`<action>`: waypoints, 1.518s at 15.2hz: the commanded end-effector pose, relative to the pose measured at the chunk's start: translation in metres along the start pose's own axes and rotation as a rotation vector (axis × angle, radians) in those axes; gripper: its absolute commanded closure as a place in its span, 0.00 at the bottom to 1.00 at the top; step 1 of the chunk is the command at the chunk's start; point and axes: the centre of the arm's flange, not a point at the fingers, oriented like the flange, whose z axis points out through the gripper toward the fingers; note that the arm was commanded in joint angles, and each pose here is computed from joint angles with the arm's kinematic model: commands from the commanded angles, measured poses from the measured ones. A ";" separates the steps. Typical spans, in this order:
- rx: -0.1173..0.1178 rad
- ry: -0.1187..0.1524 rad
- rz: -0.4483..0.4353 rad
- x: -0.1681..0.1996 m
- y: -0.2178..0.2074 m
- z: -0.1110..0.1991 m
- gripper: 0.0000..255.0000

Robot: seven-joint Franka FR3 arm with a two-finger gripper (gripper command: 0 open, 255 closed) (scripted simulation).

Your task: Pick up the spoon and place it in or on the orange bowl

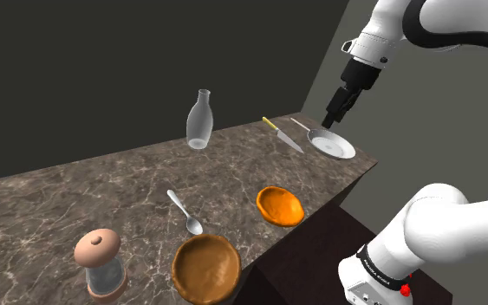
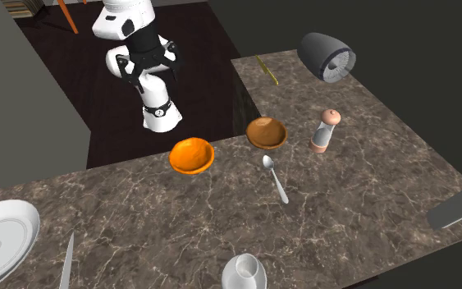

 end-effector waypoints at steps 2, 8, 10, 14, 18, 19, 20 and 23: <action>0.002 -0.004 0.004 0.007 -0.007 0.009 0.00; 0.017 -0.028 0.026 0.048 -0.048 0.063 0.00; 0.022 -0.036 0.034 0.062 -0.062 0.082 0.00; 0.032 -0.051 0.048 0.089 -0.089 0.118 0.00; 0.041 -0.067 0.063 0.117 -0.117 0.155 0.00; 0.044 -0.071 0.067 0.123 -0.123 0.164 0.00; 0.046 -0.075 0.071 0.130 -0.130 0.173 0.00; 0.053 -0.087 0.082 0.150 -0.151 0.201 0.00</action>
